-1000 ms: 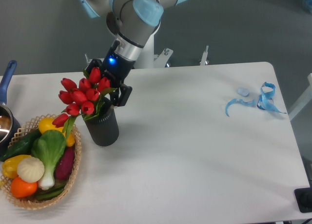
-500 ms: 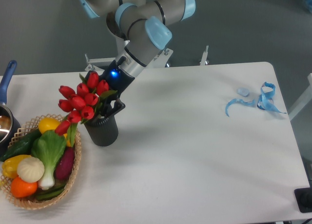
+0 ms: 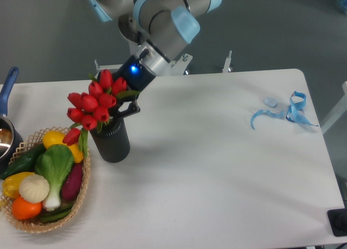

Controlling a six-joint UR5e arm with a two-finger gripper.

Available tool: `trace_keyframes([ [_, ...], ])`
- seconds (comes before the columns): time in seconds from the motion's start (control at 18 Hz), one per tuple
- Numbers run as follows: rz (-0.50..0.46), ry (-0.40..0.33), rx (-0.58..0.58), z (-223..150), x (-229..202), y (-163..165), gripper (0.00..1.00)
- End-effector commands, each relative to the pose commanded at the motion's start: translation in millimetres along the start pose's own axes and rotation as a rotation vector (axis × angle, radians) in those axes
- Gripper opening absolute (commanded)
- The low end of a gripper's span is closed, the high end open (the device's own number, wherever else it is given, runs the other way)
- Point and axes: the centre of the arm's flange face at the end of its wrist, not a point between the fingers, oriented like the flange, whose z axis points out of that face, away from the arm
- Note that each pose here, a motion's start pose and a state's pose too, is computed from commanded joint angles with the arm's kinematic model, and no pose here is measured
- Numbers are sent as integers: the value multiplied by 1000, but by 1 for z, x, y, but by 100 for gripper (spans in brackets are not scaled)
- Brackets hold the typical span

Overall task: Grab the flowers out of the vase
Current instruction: 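Lift the tulip bunch straight up out of the black vase, then carry the held tulips away from the vase over the table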

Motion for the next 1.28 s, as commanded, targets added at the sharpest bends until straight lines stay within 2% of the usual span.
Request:
trace_keyframes([
  [0.33,-71,-52,98,-45,-24,-59,0],
  [0.5,-86,-89,119,-65,-35,-77,0],
  [0.61,-134,-107,143,-81,-42,-85,0],
  [0.78,-184,-124,180,-102,-54,-82,0],
  [1.06,-206,-220,190,-140,-84,-63,0],
  [1.17,-178,-280,140,-147,-111,-41,0],
  [1.28,-143,-405,-6,-152,-128,-27,0],
])
